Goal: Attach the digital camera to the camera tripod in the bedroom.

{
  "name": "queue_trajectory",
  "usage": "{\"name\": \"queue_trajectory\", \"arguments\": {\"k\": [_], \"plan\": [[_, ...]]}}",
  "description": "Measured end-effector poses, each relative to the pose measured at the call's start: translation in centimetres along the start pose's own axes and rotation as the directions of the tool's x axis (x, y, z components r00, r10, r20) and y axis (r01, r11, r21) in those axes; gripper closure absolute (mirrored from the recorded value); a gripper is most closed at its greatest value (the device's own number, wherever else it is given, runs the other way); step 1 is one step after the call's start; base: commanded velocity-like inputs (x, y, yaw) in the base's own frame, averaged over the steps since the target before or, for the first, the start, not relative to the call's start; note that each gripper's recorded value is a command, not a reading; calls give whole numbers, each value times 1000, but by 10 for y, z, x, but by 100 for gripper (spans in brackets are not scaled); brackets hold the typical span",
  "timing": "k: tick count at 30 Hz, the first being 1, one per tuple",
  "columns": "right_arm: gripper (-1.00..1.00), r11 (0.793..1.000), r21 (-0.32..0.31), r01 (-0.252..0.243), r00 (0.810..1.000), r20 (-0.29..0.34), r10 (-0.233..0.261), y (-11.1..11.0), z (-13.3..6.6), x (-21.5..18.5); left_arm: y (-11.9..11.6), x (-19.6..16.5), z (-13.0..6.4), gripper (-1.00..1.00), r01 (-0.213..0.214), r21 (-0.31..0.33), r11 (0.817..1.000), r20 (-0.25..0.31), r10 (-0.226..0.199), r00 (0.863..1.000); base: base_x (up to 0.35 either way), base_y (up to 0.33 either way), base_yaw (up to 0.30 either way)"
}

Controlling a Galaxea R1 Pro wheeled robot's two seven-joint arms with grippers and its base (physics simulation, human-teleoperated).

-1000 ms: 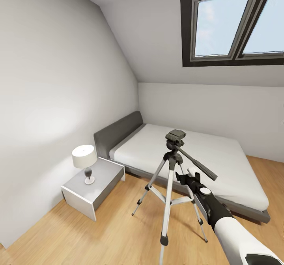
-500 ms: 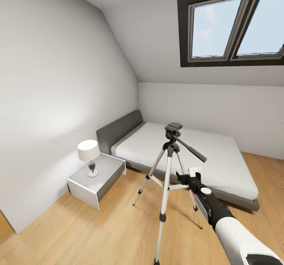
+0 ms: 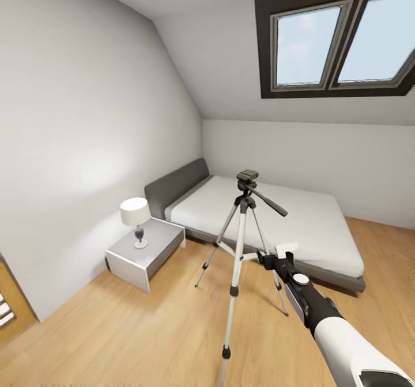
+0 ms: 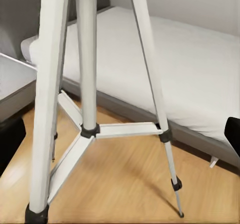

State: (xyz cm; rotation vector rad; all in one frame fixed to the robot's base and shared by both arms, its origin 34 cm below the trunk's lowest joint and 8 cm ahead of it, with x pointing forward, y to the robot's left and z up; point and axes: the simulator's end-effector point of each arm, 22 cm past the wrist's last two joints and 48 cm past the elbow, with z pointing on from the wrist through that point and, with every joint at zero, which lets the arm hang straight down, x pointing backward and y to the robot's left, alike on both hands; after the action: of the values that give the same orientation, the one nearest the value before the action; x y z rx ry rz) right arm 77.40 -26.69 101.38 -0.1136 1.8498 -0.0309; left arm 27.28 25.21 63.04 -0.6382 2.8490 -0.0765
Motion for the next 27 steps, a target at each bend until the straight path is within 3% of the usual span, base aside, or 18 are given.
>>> {"name": "queue_trajectory", "arguments": {"k": [11, 15, 18, 21, 22, 27], "plan": [[-100, 1000, 0, 0, 1000, -6, 0, 0, 0, 2, 0, 0, 0, 100, 0, 0, 1000, 0, 0, 1000, -242, 0, 0], [-100, 1000, -6, -3, 998, -63, 2, 2, -3, 30, 1, 0, 0, 100, 0, -1, 1000, 1, 0, 1000, -41, 0, 0], [-100, 1000, -15, -6, 989, -145, 4, 6, -9, 70, 1, 0, 0, 100, 0, -1, 1000, 1, 0, 1000, -15, 0, 0], [-100, 1000, -19, -10, 976, -220, 6, 7, -17, 105, 1, 0, 0, 100, 0, -1, 1000, 1, 0, 1000, -7, 0, 0], [-100, 1000, -21, -13, 961, -275, 6, 6, -25, 132, 1, 0, 0, 100, 0, -1, 1000, 1, 0, 1000, -4, 0, 0], [-100, 1000, -20, -17, 902, -431, 7, -2, -57, 205, 2, -1, 0, 100, 0, -2, 1000, 2, 0, 1000, -2, 0, 0]]}}
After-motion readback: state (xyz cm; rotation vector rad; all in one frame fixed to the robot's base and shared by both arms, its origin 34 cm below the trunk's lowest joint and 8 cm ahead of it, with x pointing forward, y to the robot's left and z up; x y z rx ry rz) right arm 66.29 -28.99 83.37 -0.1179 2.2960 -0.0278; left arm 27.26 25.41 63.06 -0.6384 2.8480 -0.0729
